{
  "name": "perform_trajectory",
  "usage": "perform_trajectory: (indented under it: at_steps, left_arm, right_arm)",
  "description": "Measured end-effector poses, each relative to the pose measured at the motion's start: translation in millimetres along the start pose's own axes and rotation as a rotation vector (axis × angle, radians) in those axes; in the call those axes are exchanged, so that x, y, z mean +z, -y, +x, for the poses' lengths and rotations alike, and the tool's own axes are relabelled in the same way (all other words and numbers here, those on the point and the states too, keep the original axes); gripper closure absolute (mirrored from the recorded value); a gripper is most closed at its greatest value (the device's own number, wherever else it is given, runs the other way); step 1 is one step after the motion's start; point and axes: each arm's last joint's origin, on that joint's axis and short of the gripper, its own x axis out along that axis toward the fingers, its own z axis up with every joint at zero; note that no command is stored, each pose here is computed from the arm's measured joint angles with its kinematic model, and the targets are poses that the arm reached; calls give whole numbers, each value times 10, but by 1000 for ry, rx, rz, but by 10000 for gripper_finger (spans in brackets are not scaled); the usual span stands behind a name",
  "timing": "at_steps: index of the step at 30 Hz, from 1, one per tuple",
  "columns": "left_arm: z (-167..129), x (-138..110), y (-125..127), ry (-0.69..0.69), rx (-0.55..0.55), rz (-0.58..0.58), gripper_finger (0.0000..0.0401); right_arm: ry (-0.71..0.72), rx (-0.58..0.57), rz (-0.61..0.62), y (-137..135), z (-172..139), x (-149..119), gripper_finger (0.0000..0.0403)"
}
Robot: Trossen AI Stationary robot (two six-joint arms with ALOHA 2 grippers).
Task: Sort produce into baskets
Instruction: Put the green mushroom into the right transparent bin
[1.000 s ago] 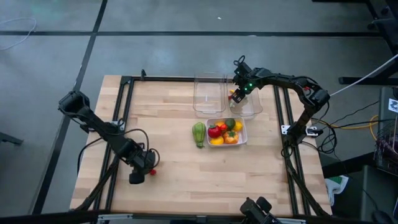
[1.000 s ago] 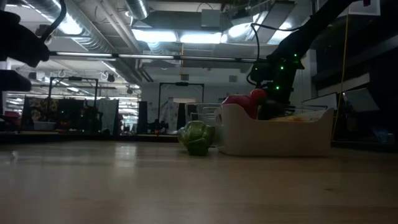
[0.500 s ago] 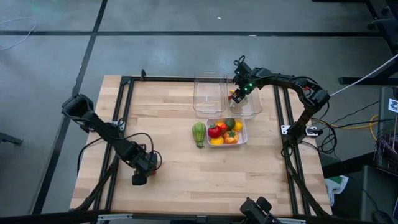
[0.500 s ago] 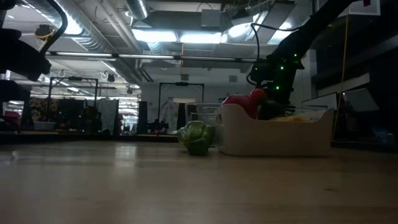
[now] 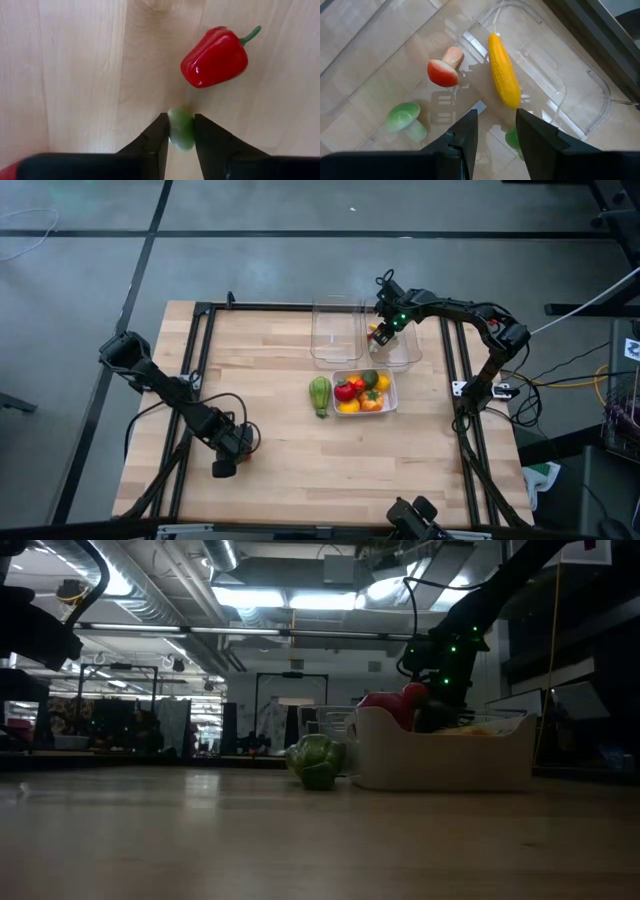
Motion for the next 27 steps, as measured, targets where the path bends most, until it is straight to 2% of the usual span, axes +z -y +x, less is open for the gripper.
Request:
perform_trajectory:
  at_steps: [12,17,24,27]
  left_arm:
    - [-4,8,-8,-41,-39,-12,325]
    - [-21,55,-41,-76,-79,-50,328]
    - [-224,317,-31,-1,-152,-10,328]
    - [-365,477,-38,62,-184,40,328]
  right_arm:
    - [0,0,0,-1,-11,10,269]
    - [-18,1,1,0,-160,109,269]
    - [33,5,-2,-2,-473,351,269]
    - [81,58,-6,-17,-584,448,269]
